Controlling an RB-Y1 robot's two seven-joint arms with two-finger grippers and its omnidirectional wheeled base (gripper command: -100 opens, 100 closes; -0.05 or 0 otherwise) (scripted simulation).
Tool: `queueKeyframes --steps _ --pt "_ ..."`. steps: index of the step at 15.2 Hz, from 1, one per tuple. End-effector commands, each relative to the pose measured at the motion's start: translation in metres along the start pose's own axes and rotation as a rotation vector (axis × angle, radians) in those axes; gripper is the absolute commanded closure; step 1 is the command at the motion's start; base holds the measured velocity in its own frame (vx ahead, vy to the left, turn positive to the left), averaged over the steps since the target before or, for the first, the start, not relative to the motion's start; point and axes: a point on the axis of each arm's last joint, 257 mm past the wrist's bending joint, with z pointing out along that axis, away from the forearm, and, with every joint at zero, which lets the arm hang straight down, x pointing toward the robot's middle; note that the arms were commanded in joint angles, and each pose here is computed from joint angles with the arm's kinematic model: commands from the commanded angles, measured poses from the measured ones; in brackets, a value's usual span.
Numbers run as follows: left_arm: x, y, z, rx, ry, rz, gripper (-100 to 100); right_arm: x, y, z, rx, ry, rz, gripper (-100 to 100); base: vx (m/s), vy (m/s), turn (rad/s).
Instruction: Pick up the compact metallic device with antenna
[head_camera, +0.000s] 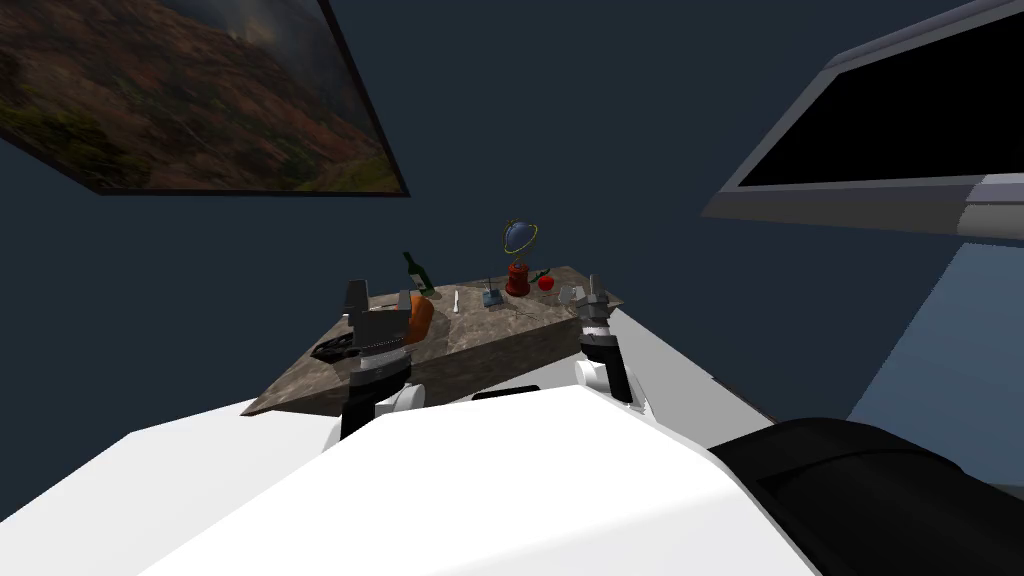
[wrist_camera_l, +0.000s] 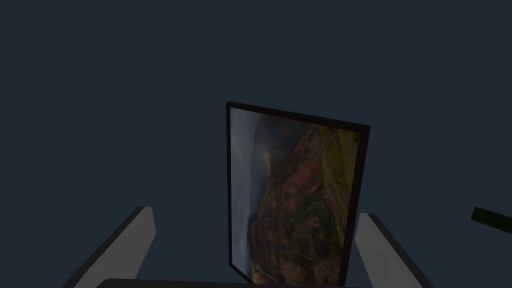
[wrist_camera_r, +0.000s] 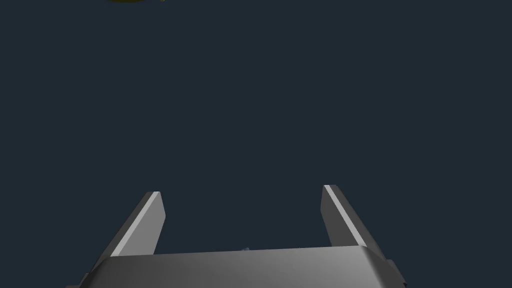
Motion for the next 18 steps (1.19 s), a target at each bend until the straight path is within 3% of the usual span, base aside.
queueKeyframes --steps 1,6,13,18 --pt "0.007 0.006 0.001 -0.003 0.036 -0.007 -100 0.0 0.0 0.0 0.0 0.0 0.0 0 0.007 -0.008 0.02" --pt "0.024 0.033 0.009 -0.02 0.099 -0.067 -100 0.0 0.0 0.0 0.0 0.0 0.0 0 0.025 -0.04 0.05" --pt "0.034 0.058 0.017 -0.04 0.116 -0.13 -100 0.0 0.0 0.0 0.0 0.0 0.0 0 0.026 -0.045 0.037" --pt "0.046 0.085 0.028 -0.065 0.122 -0.206 -100 0.0 0.0 0.0 0.0 0.0 0.0 0 0.02 -0.051 0.043"
